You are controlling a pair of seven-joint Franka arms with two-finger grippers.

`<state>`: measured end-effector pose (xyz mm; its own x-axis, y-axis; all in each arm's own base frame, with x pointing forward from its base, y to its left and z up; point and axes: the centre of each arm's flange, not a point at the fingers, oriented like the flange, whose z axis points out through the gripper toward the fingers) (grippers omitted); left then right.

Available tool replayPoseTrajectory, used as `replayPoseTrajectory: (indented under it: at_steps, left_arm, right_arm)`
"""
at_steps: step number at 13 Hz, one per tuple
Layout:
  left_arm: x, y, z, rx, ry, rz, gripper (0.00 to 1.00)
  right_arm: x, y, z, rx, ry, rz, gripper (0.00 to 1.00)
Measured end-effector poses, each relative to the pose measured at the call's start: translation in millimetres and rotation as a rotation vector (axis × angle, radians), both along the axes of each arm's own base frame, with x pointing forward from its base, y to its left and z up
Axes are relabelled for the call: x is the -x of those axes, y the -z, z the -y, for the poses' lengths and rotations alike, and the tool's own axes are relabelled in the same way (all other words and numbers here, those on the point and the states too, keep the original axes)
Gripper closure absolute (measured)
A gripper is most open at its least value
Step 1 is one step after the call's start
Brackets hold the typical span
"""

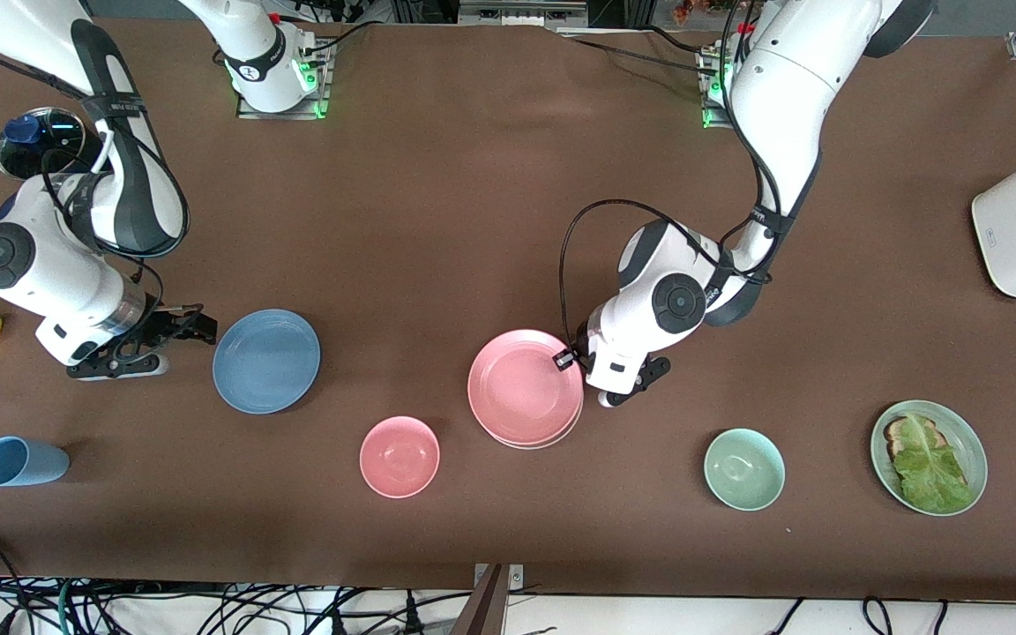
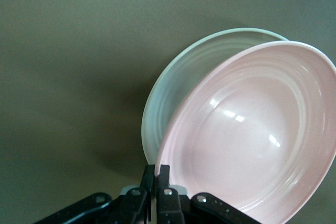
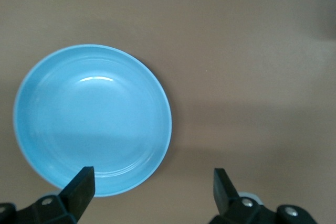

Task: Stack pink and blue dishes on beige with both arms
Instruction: 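Carry the pink plate onto the beige plate and lower it, then open the left gripper and withdraw while the right gripper grasps the blue plate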

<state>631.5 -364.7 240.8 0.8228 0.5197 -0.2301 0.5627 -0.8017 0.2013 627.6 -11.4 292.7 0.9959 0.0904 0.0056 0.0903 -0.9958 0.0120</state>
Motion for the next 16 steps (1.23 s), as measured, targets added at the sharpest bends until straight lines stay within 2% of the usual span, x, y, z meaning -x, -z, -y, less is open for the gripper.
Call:
replayPoseTrajectory:
  at_steps: [3,5,7,11,15,16]
  left_arm:
    - [1.4,3.7,1.3,-0.011,0.011,0.001,0.91]
    - [-2.7,4.0,-5.5,-0.057,0.041,0.033,0.7]
    - [-5.3,2.6,-9.4,-0.091,0.065,0.047,0.49]
    - [-14.5,-2.1,-28.9,-0.113,0.049,0.018,0.02]
    - [-36.4,-30.9,-84.7,-0.134,0.038,-0.003,0.0]
    - [-40.1,-35.6,-99.1,-0.137,0.056,-0.009,0.0]
  right_arm:
    - [-4.5,42.4,12.2,0.001,0.007,0.017,0.0]
    - [-6.1,60.0,11.1,0.0,0.004,0.024,0.0]
    - [-6.3,63.5,5.2,-0.005,-0.003,0.022,0.05]
    - [-6.6,73.4,-0.1,-0.012,-0.007,0.025,0.12]
    - [-6.0,94.4,0.1,-0.013,-0.006,0.026,0.13]
    - [-5.8,97.1,0.0,-0.013,-0.006,0.025,0.22]
